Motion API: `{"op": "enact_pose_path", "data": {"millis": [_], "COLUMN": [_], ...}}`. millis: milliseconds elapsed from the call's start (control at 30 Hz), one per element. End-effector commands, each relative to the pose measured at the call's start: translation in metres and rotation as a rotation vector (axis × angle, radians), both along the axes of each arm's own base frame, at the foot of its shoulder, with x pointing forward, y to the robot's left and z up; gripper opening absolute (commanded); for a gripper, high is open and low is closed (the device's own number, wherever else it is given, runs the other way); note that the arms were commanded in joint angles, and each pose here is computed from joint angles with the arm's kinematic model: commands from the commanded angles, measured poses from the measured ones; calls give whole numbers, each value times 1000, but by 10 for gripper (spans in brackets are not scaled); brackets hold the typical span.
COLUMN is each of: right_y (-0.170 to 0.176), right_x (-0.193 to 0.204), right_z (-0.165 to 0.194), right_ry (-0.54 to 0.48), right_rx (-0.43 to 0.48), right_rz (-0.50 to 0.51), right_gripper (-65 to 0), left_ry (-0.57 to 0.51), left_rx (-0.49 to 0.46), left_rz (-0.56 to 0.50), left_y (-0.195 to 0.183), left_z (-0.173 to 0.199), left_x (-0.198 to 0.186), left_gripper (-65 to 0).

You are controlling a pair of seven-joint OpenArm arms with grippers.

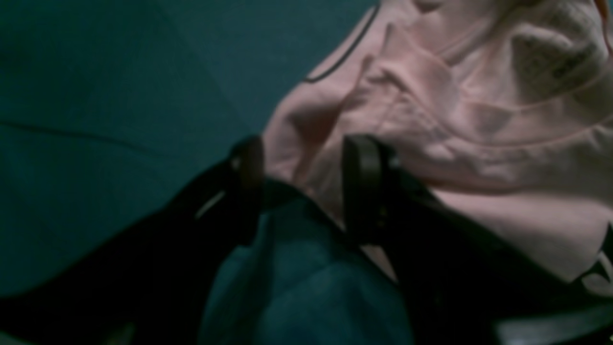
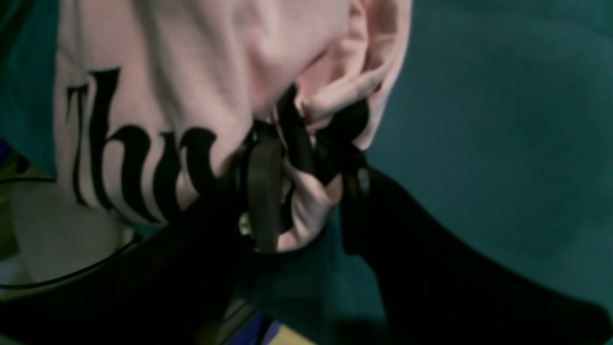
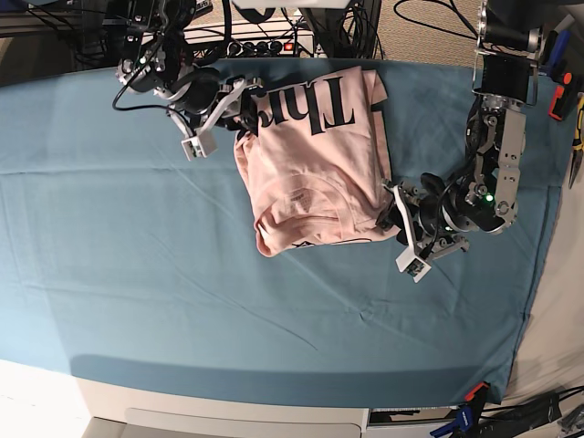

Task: Fold the T-shirt properly
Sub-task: 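Tuck and press the shirt's edges with both grippers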

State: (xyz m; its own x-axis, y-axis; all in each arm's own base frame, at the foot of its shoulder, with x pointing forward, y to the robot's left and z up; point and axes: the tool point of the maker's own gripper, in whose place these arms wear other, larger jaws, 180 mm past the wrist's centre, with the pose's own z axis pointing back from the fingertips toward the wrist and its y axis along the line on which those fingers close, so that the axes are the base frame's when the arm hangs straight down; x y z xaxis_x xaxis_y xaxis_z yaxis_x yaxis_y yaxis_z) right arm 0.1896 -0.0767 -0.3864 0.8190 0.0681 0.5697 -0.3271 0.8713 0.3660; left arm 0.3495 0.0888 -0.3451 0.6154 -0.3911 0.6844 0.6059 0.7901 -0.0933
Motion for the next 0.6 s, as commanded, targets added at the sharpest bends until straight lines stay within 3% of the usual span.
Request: {"op": "enact_pose_path", "data": {"millis": [0,233,567], "right_y": [5,11,10], "right_x": [-4,-22,-17], "right_z": [3,-1,15], "right_ry": [2,69,26], "right_rx": [22,58,27], "right_rz": [12,38,61], "right_gripper": [-451,-453,-450], "left_ry": [-50,-50,-49], "left_rx": [-13,-17,-16], "left_rz": [4,4,3], "left_y": [1,1,1], "left_z": [15,16,15], "left_x": [11,11,10], "left_gripper": [-371,-371,-371]}}
